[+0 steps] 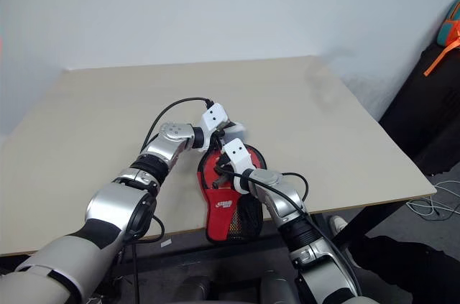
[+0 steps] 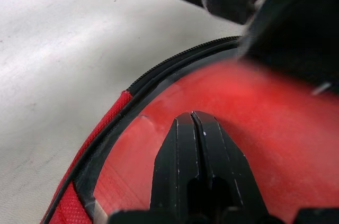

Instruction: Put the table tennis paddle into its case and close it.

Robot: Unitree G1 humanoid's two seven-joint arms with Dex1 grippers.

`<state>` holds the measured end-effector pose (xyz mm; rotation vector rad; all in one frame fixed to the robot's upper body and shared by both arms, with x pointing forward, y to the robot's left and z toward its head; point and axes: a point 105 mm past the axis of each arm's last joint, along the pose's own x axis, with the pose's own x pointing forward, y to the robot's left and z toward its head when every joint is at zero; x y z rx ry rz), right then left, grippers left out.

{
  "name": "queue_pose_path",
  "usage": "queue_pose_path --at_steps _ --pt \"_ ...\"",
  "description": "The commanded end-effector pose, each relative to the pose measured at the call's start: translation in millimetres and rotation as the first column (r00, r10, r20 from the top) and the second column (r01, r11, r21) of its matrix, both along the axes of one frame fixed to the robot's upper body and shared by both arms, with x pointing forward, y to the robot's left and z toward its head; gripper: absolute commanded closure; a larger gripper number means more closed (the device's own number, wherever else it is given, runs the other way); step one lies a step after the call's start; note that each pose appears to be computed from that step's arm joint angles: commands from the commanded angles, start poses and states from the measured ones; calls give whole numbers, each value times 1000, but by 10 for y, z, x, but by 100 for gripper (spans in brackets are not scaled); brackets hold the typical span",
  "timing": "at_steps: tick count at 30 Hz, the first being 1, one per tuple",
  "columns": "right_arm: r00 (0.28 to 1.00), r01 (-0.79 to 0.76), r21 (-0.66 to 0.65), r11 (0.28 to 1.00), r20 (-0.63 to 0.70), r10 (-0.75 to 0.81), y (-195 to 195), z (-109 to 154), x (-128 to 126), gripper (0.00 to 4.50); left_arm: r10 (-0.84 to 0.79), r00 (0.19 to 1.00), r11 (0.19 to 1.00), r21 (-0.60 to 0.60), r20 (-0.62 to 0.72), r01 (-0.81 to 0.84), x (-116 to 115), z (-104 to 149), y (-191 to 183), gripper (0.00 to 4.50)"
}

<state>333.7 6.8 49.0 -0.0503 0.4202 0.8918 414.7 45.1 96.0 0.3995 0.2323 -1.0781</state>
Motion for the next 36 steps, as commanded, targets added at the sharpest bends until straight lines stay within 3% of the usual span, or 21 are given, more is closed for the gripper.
queue_pose_path --at_steps 1,8,15,21,27,28,36 --pt "1000 -13 -15 1000 -12 13 25 -28 -16 450 -8 998 1000 7 68 7 61 209 64 2" --pt "999 -41 -11 999 -8 41 18 20 -54 450 36 991 999 -13 131 -35 160 521 292 2" --pt "998 -65 -15 998 0 65 -140 124 -122 450 48 989 993 -111 142 -32 93 787 485 2" --pt "998 -52 4 999 21 52 -283 351 -60 250 99 987 988 -133 126 -82 -47 676 629 203" --pt "995 -12 -11 1000 98 13 -495 658 176 37 132 990 971 -206 51 -119 -221 495 494 420" --pt "993 -1 -19 1000 114 3 -539 708 229 4 136 990 969 -212 39 -125 -247 457 462 422" --pt "974 88 -61 994 217 -73 -789 1029 756 4 147 989 960 -235 -32 -150 -372 184 213 422"
